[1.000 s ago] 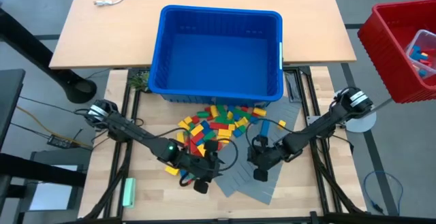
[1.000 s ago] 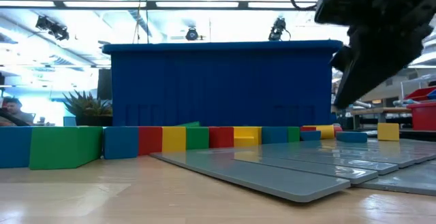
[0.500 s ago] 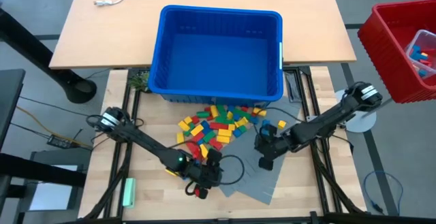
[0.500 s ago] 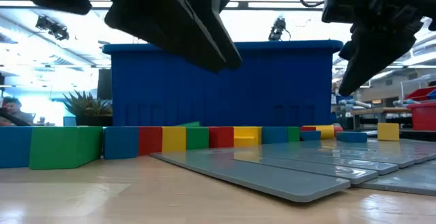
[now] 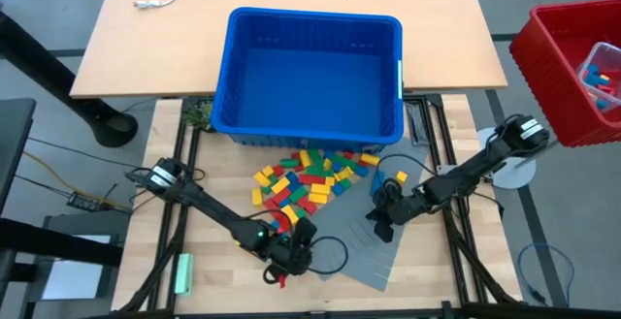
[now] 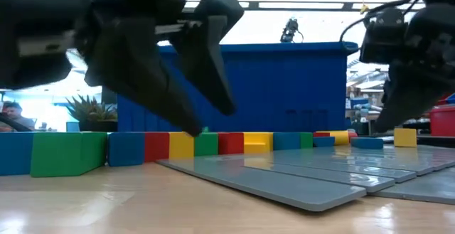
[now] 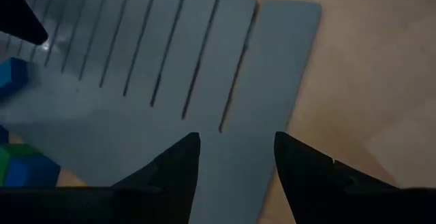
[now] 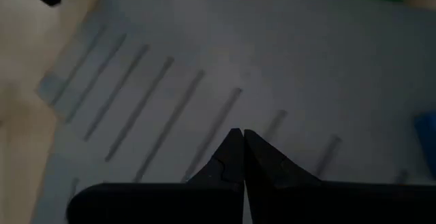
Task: Sort blocks
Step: Assemble the blue bin using gray bin divider
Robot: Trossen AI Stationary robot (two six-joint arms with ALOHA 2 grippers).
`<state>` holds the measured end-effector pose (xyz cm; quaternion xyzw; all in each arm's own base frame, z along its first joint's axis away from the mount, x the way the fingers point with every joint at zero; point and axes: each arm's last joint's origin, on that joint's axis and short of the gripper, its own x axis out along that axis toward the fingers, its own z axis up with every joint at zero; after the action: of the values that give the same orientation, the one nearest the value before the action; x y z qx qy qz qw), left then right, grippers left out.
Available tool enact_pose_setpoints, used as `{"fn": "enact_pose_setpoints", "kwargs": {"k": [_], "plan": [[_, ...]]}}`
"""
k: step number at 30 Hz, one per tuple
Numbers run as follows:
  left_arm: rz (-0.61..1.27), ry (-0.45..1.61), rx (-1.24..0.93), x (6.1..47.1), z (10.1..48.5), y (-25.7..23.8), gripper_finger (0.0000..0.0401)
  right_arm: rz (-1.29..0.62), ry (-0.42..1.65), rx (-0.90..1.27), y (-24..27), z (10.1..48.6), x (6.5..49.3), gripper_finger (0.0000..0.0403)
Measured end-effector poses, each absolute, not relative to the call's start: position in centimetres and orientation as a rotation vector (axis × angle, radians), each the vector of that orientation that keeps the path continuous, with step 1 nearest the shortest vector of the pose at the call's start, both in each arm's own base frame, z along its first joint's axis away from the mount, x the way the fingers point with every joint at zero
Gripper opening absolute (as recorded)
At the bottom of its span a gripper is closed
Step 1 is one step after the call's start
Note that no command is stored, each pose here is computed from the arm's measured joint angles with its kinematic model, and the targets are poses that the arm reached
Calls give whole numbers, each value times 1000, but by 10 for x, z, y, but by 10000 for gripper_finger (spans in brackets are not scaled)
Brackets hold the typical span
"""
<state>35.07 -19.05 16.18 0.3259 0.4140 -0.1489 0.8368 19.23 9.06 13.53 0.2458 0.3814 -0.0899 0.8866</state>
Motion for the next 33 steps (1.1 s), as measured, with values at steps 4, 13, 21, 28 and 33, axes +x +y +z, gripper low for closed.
{"fn": "enact_pose_setpoints", "kwargs": {"k": [4, 13, 21, 28, 33], "plan": [[-327, 912, 716, 349, 153, -192, 198, -186, 785, 531, 89, 124, 189, 0], [-340, 923, 755, 347, 147, -196, 198, -182, 809, 550, 92, 111, 193, 0], [-357, 951, 847, 350, 125, -200, 197, -178, 796, 563, 95, 103, 198, 0], [-391, 979, 905, 352, 138, -208, 197, -186, 803, 570, 95, 101, 198, 0], [-481, 979, 755, 353, 146, -219, 198, -176, 794, 575, 95, 103, 199, 0]]}}
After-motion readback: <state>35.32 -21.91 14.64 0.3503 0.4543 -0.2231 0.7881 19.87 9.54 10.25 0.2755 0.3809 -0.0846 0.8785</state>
